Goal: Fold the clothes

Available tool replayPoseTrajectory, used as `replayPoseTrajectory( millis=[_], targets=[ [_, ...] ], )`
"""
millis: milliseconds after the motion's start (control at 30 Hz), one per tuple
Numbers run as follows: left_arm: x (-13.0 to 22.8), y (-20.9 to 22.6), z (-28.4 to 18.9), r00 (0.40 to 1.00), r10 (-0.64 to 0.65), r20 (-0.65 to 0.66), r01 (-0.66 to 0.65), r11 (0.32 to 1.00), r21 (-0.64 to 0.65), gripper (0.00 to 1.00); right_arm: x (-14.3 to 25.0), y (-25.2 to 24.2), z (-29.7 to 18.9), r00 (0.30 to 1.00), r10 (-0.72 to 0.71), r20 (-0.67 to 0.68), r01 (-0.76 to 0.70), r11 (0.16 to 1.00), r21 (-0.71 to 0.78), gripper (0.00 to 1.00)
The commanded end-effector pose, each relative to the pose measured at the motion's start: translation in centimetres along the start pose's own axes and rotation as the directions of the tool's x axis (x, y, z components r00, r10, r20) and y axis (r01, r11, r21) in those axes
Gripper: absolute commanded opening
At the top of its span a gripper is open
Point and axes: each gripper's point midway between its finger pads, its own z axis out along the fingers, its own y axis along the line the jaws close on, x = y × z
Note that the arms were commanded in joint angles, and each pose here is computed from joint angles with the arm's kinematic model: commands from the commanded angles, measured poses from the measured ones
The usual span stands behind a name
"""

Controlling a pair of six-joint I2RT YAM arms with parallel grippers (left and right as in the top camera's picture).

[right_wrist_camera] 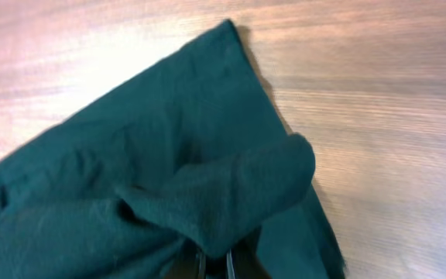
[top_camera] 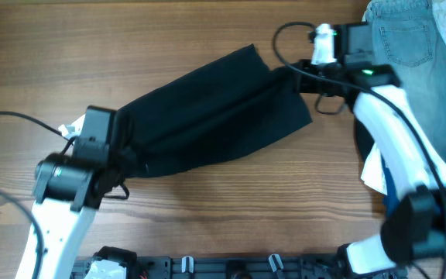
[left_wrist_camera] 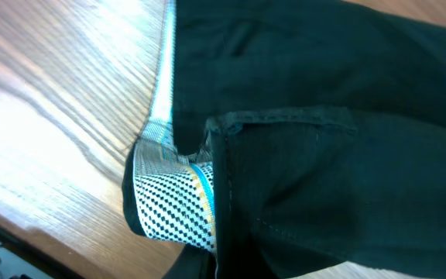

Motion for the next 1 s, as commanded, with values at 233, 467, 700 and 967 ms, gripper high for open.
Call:
replayPoseTrajectory(
  millis=[233, 467, 700, 967],
  targets=[
    [-7.6, 1.3, 5.4, 0.929, -0.116, 0.353, 0.235, 0.919, -0.318, 0.04, -1.7, 3.8, 10.2, 0.972, -0.201, 0.120, 0.209, 0.976, -0.063, 0.04],
    [-12.5, 0.4, 13.0, 0.860, -0.264, 0.437, 0.400, 0.880, -0.256, 1.00, -3.9, 4.4, 11.6, 0.943, -0.236, 0.236, 0.244, 0.970, -0.004, 0.62],
    [-17.0, -2.2, 13.1, 0.899, -0.087, 0.430, 0.180, 0.967, -0.180, 1.00, -5.9, 7.2, 9.0, 0.920, -0.240, 0.311, 0.280, 0.956, -0.091, 1.00],
    [-8.1, -10.2, 9.8, 0.949, 0.308, 0.066, -0.315, 0.915, 0.252, 1.00, -0.8, 8.0, 8.4, 0.947, -0.301, 0.116, 0.317, 0.934, -0.163, 1.00]
  ],
)
